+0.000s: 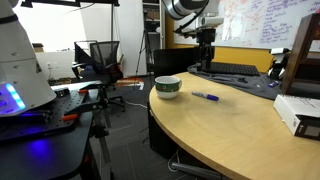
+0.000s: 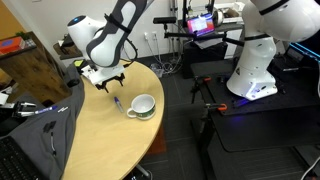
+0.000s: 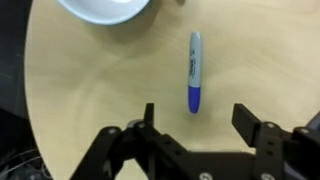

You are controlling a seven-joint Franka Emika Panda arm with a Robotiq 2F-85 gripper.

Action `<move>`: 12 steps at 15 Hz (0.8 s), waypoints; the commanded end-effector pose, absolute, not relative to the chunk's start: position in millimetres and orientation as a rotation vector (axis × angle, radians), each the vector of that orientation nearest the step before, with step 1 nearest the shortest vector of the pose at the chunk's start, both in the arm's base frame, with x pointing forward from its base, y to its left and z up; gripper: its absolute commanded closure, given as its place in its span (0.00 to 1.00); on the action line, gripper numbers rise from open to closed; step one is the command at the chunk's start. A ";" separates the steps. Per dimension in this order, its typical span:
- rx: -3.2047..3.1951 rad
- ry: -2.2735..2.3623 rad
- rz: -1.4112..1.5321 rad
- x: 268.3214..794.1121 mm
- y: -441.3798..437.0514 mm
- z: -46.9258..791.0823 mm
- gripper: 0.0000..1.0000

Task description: Take the marker from the cup and place it on the table

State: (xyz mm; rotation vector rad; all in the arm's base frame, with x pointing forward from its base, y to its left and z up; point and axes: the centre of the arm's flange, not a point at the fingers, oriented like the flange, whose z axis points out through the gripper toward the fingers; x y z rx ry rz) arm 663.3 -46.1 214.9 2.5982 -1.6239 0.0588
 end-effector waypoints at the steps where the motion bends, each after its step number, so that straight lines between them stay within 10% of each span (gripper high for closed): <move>1: 2.670 -1.617 -0.043 631.1 -55.1 264.0 0.00; 12: 2.856 -1.346 -0.141 554.2 -50.8 323.4 0.00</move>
